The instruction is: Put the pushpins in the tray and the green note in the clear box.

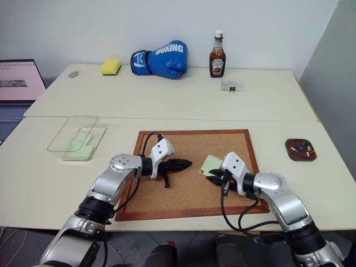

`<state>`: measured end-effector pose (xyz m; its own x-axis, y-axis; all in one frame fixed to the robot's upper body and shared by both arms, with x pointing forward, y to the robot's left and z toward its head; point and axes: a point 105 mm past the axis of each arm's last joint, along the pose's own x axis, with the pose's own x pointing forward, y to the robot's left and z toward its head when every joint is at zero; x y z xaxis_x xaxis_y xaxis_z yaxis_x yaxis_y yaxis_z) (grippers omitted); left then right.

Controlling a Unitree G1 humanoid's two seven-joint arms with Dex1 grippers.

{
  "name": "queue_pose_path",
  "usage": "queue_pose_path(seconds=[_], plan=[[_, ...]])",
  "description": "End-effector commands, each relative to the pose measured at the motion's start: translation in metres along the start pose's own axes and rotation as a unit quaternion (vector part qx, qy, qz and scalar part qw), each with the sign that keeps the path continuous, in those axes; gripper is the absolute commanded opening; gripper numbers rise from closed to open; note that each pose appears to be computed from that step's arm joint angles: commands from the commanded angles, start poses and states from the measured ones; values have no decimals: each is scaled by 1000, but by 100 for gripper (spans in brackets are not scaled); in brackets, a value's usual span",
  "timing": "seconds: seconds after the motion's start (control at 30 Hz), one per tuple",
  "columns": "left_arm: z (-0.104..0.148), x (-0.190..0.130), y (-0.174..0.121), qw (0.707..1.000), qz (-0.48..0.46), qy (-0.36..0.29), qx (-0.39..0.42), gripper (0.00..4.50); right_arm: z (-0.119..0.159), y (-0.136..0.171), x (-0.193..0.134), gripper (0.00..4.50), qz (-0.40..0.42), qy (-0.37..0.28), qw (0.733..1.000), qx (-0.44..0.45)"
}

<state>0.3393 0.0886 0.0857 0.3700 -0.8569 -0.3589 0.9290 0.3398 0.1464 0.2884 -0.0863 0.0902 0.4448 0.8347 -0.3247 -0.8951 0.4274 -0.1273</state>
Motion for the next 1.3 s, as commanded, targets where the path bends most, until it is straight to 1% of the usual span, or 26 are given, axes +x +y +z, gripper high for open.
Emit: queue_pose_path(seconds=[0.03,0.17,0.37,0.57,0.63,0.67,0.77,0.8,0.87,0.9,1.1,1.3], plan=[[-6,-2,0,1000,-2,17,-2,0,16,1,-4,3,3,-24,1000,-12],[-6,-2,0,1000,-2,16,-2,0,24,-2,-6,3,-8,-34,999,-10],[-6,-1,0,1000,-2,16,-2,0,45,-6,-15,3,-15,-60,998,-2],[-6,-1,0,1000,-3,16,-2,0,43,-8,-21,3,-18,-49,999,-1],[-6,0,0,1000,-3,16,-3,0,38,-5,-20,39,-9,-41,999,3],[-6,-1,0,1000,-3,16,-3,0,36,-3,-19,48,-2,-39,999,6],[-6,-1,0,1000,-4,16,-3,0,29,1,-13,120,1,-29,1000,-3],[-6,-1,0,1000,-4,16,-3,0,27,2,-11,125,2,-25,1000,-7],[-6,-2,0,1000,-4,17,-4,0,23,4,-8,172,8,-18,1000,-8],[-7,-2,0,1000,-3,17,-4,0,21,5,-7,182,11,-16,1000,-7],[-7,-3,-1,1000,-3,19,-5,0,16,7,2,182,22,-12,1000,-10],[-8,-5,-2,1000,-1,19,-6,0,8,3,4,182,14,-4,1000,-5]])
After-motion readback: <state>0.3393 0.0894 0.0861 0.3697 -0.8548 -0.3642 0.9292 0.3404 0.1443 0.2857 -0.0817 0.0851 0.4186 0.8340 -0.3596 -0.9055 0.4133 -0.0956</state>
